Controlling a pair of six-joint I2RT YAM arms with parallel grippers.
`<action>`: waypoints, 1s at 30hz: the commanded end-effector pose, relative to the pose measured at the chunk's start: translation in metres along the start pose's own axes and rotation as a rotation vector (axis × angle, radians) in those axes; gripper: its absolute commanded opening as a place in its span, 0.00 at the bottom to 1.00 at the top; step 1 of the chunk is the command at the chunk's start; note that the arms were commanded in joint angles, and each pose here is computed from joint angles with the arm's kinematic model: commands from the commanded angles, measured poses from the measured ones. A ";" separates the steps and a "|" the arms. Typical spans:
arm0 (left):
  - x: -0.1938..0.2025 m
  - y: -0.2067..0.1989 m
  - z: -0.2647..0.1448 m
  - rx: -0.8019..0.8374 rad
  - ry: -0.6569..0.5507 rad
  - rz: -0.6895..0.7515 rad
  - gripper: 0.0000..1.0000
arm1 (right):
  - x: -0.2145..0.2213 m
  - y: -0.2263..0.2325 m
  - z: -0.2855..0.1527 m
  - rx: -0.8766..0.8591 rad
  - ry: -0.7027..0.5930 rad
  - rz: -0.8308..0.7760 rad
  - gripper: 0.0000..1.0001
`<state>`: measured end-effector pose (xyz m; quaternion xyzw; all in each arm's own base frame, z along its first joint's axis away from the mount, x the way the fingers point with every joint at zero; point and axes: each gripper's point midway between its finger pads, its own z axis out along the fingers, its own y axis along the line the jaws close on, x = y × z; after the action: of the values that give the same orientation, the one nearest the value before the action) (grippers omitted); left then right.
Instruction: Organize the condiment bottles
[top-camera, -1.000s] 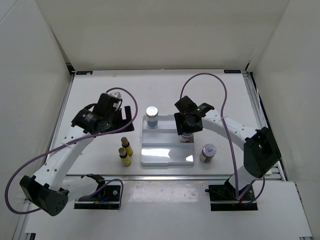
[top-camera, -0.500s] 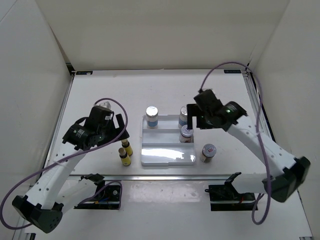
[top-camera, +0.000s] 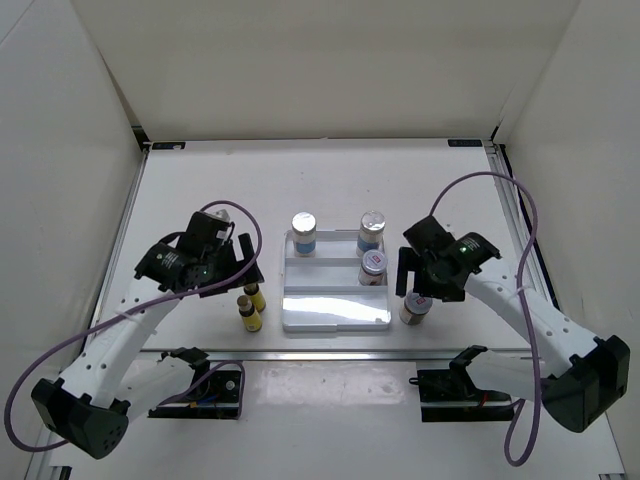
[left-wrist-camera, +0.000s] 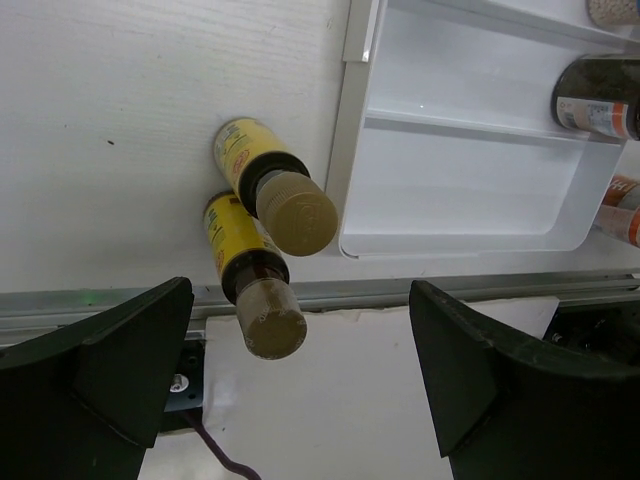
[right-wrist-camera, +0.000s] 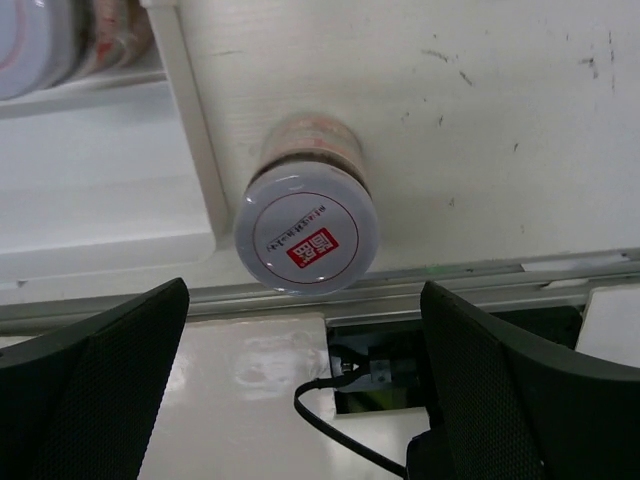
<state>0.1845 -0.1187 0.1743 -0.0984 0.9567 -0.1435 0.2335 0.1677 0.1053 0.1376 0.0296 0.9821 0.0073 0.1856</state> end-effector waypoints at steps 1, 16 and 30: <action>-0.015 -0.006 -0.013 0.031 -0.060 0.047 1.00 | 0.007 -0.002 0.009 0.023 0.017 0.056 1.00; -0.029 0.007 -0.008 -0.060 -0.102 0.104 1.00 | 0.015 0.002 0.042 -0.011 0.092 0.080 0.37; -0.042 0.013 -0.036 -0.049 -0.239 0.110 1.00 | -0.061 0.124 -0.112 -0.263 -0.354 -0.278 0.01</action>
<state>0.1964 -0.0948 0.1975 -0.0641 0.9429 -0.0990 0.3115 0.1756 0.1903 0.2478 -0.0933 0.9378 0.1071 0.3167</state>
